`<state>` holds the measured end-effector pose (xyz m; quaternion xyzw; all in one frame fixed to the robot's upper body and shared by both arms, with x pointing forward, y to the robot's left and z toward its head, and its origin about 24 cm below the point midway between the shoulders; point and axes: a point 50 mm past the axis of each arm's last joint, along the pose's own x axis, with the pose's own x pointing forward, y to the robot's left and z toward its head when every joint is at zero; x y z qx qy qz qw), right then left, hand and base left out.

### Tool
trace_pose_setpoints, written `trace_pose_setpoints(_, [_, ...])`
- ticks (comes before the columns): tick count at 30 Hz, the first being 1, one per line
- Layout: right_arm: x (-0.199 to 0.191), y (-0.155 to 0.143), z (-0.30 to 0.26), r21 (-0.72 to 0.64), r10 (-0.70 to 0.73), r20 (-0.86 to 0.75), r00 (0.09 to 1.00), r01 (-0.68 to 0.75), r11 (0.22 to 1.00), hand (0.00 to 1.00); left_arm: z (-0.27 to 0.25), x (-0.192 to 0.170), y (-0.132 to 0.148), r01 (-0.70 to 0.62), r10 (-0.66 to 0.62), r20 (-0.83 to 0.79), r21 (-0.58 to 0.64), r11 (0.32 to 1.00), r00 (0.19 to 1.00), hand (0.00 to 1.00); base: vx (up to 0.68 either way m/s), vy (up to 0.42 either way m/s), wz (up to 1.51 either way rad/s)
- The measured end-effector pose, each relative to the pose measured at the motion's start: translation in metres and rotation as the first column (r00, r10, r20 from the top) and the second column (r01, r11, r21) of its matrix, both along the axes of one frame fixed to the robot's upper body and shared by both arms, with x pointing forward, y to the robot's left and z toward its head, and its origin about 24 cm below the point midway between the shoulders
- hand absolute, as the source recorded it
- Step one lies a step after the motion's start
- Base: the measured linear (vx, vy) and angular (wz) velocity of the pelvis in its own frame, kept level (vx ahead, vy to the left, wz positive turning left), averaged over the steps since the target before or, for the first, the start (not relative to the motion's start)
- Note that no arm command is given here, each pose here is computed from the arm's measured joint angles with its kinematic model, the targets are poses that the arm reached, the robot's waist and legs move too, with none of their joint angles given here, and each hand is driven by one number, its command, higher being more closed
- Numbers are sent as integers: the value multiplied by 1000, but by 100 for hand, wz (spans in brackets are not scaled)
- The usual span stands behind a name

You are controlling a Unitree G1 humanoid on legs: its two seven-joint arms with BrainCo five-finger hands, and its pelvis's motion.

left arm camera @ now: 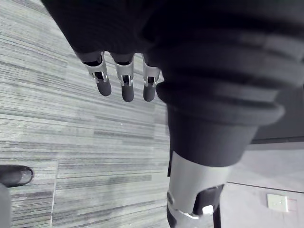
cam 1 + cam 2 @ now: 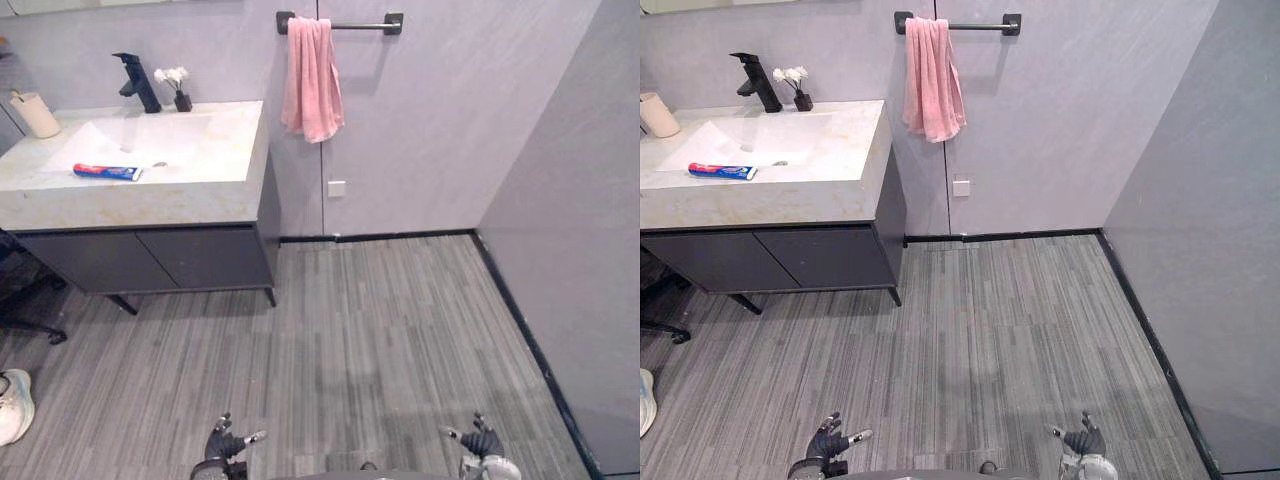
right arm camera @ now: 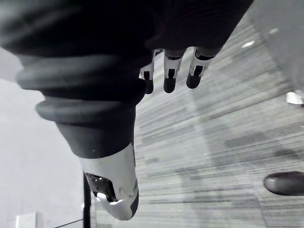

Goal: Organize washtable

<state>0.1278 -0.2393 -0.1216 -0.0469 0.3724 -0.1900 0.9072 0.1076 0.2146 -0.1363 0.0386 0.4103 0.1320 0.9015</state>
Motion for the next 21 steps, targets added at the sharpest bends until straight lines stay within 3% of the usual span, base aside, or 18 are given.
trace_pose_setpoints(21, [46,5,26,-64,170,144,975,-163,985,0,37,35,-1,81,-88,238,38,996,967,0,22,9,-16])
